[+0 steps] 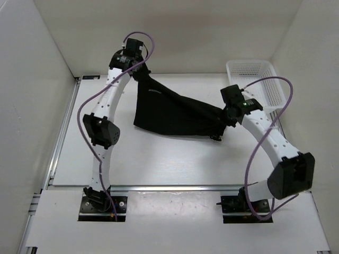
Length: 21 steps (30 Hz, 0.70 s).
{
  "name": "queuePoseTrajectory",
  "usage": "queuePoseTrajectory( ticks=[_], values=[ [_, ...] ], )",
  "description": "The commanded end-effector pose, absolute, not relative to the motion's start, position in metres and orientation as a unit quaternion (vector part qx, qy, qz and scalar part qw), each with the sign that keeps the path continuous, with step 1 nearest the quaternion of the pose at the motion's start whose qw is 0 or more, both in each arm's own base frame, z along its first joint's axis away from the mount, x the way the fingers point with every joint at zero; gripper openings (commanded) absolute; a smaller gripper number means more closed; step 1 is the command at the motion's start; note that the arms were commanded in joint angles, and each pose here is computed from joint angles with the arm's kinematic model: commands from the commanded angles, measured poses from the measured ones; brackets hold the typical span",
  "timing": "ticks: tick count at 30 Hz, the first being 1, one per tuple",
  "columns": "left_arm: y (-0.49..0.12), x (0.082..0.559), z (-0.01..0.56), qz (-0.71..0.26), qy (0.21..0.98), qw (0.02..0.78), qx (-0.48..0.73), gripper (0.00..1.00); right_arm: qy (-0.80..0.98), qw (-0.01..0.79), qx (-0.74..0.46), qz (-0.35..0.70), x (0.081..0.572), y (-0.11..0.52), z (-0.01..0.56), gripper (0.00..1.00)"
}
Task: Fold and stack the shorts
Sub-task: Fold the shorts
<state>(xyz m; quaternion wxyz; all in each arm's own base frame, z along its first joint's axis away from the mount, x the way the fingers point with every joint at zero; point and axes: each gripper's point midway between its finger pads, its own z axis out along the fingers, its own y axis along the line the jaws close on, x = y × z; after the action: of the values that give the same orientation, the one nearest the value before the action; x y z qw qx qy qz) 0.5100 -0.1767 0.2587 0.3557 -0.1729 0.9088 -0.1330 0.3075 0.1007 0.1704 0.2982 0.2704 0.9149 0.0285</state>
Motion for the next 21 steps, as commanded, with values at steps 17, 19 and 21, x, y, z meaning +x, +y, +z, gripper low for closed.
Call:
queuePoseTrajectory(
  ticks=[17,19,21],
  values=[
    [-0.157,0.496,0.237,-0.123,0.917,0.371,-0.083,0.96,0.935,0.274,0.218,0.047,0.347,0.097,0.129,0.84],
    [-0.154,0.469,0.184,-0.112,0.942,0.303,-0.088,1.0,0.936,0.271,0.217,0.05,0.334,0.095,0.127,0.84],
    [-0.155,0.444,0.142,-0.11,0.959,0.242,-0.095,1.0,0.937,0.27,0.217,0.05,0.323,0.091,0.131,0.84]
  ],
)
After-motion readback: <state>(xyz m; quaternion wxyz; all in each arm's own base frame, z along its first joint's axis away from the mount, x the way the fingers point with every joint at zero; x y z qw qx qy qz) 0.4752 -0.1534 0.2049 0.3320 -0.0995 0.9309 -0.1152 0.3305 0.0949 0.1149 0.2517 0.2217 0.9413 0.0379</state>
